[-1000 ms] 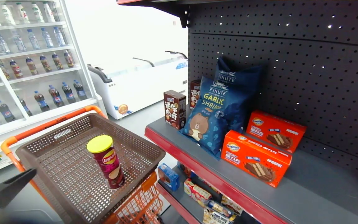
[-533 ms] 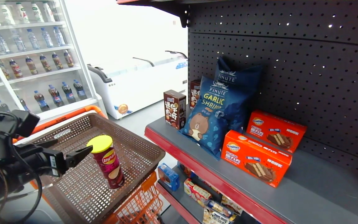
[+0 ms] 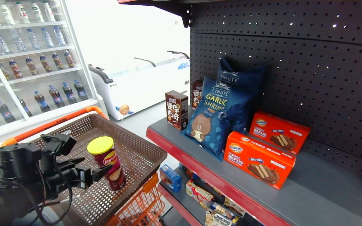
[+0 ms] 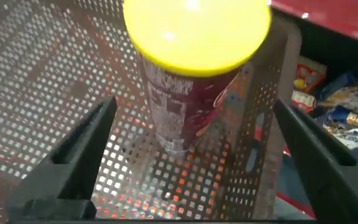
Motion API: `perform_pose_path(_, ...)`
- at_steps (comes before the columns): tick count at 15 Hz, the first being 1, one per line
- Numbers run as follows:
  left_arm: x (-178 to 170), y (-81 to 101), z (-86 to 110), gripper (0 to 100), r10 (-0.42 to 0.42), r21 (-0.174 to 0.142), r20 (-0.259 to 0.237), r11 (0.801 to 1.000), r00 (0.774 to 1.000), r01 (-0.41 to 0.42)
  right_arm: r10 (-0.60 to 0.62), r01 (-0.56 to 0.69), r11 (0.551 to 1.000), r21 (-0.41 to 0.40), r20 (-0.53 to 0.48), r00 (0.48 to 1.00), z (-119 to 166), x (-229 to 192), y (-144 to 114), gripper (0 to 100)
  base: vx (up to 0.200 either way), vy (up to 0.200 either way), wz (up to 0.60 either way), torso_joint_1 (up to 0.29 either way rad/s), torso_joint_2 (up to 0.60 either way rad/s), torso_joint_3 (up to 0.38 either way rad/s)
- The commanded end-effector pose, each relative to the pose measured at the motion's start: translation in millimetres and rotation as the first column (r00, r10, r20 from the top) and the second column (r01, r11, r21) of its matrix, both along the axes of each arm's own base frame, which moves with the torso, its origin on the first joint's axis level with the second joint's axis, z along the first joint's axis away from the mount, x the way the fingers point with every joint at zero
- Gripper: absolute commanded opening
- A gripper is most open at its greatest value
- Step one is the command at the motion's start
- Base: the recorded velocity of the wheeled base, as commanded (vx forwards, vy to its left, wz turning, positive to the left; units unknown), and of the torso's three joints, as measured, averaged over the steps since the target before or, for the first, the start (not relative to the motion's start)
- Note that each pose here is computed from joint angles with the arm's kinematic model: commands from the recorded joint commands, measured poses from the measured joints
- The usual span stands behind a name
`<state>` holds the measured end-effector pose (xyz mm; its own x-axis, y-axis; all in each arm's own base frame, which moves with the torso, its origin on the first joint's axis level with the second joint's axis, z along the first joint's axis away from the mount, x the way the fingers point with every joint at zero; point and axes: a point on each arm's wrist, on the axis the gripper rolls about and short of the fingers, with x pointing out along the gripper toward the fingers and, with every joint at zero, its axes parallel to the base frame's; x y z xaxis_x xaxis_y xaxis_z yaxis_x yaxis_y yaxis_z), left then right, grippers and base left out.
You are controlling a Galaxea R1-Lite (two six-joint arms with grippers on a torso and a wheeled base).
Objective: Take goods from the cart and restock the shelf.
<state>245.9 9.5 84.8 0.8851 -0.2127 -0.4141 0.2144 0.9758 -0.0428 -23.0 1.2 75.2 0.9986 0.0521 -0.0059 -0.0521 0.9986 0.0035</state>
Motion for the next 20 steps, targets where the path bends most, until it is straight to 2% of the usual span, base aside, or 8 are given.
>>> perform_pose_path(1,6,0.7,-20.4,100,0.001,-0.005,-0.072,1.0,0.997,-0.001,0.0,0.0,1.0,0.0,0.0,1.0,0,0,0,100,0.0,0.0,0.0,0.0,0.0,0.0)
perform_pose_path(2,15,0.5,-29.7,100,-0.002,-0.005,-0.074,1.0,0.997,0.002,0.0,0.0,1.0,0.0,0.0,1.0,0,0,0,100,0.0,0.0,0.0,0.0,0.0,0.0)
perform_pose_path(4,28,-2.0,-35.7,100,-0.014,-0.003,-0.043,1.0,0.999,0.014,0.0,0.0,1.0,0.0,0.0,1.0,0,0,0,100,0.0,0.0,0.0,0.0,0.0,0.0)
perform_pose_path(10,54,-5.8,-46.6,100,-0.031,-0.002,-0.024,1.0,0.999,0.031,0.0,0.0,1.0,0.0,0.0,1.0,0,0,0,100,0.0,0.0,0.0,0.0,0.0,0.0)
perform_pose_path(14,68,-5.0,-47.8,100,-0.032,0.0,0.021,0.999,0.999,0.032,0.0,0.0,1.0,0.0,0.0,1.0,0,0,0,100,0.0,0.0,0.0,0.0,0.0,0.0)
perform_pose_path(15,73,-5.3,-47.2,0,-0.035,0.0,0.033,0.999,0.999,0.035,0.0,0.0,1.0,0.0,0.0,1.0,0,0,0,100,0.0,0.0,0.0,0.0,0.0,0.0)
perform_pose_path(19,73,-12.2,-47.0,0,-0.037,0.009,0.025,0.999,0.999,0.037,0.0,0.0,1.0,0.0,0.0,1.0,0,0,0,100,0.0,0.0,0.0,0.0,0.0,0.0)
perform_pose_path(20,73,-17.0,-40.2,0,-0.033,0.018,0.049,0.999,0.998,0.032,0.0,0.0,1.0,0.0,0.0,1.0,0,0,0,100,0.0,0.0,0.0,0.0,0.0,0.0)
